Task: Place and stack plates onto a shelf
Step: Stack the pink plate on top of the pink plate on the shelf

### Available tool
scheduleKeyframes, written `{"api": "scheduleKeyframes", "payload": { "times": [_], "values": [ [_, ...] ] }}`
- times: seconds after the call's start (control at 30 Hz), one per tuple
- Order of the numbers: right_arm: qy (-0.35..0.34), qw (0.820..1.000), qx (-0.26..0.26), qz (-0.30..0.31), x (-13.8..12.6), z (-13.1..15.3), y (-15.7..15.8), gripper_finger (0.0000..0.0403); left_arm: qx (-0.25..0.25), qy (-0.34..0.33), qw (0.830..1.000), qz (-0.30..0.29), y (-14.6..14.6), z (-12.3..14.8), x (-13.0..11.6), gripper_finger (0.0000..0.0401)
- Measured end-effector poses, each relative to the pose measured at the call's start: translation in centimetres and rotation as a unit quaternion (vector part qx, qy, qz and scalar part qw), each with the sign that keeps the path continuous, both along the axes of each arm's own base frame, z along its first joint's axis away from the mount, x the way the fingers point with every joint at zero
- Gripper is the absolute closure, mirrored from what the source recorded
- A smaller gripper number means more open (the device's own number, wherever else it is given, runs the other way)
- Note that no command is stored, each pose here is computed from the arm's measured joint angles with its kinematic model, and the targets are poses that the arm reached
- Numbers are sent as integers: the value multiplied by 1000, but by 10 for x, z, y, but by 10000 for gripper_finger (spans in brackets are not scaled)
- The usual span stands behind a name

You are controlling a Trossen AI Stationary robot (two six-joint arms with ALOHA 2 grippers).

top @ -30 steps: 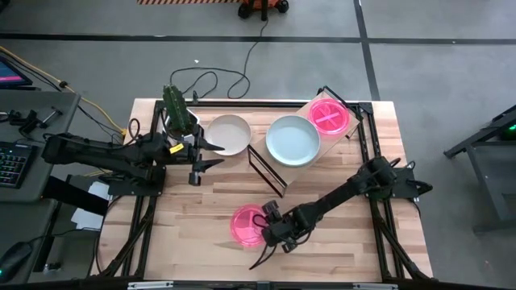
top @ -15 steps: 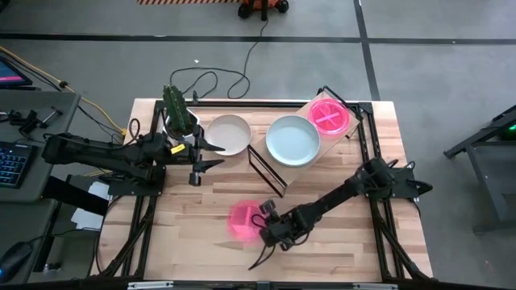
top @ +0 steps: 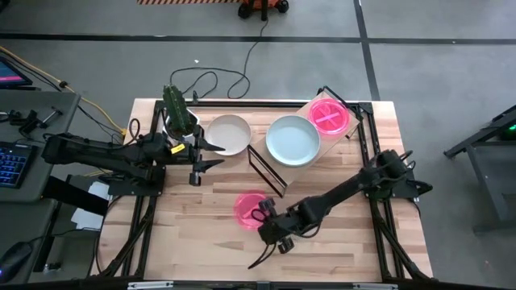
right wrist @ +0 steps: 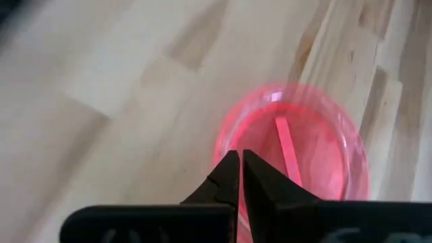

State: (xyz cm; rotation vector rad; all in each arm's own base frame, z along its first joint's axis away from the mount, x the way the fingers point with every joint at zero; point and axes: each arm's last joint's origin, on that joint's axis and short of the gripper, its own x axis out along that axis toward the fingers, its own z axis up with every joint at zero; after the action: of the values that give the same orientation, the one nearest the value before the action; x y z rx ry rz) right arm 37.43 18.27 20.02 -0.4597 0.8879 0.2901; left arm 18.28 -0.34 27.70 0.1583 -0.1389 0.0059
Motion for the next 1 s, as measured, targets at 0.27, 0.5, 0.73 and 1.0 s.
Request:
{"api": "scheduleKeyframes", "payload": {
  "times": [0.27, 0.5, 0.73, 1.0],
  "values": [
    [-14, 994, 75, -82, 4, 4, -7, 399, 0, 3, 1000, 0, 0, -1, 0, 259],
    [-6, 990, 108, -90, 14, -18, -4, 350, 0, 2, 1000, 1, 0, 0, 0, 259],
    [-14, 995, 94, -38, 23, -29, -6, 254, 2, 2, 1000, 1, 0, 0, 0, 259],
    [-17, 999, 41, -6, 35, -67, -6, 222, 2, 3, 1000, 1, 0, -1, 0, 259]
  ]
}}
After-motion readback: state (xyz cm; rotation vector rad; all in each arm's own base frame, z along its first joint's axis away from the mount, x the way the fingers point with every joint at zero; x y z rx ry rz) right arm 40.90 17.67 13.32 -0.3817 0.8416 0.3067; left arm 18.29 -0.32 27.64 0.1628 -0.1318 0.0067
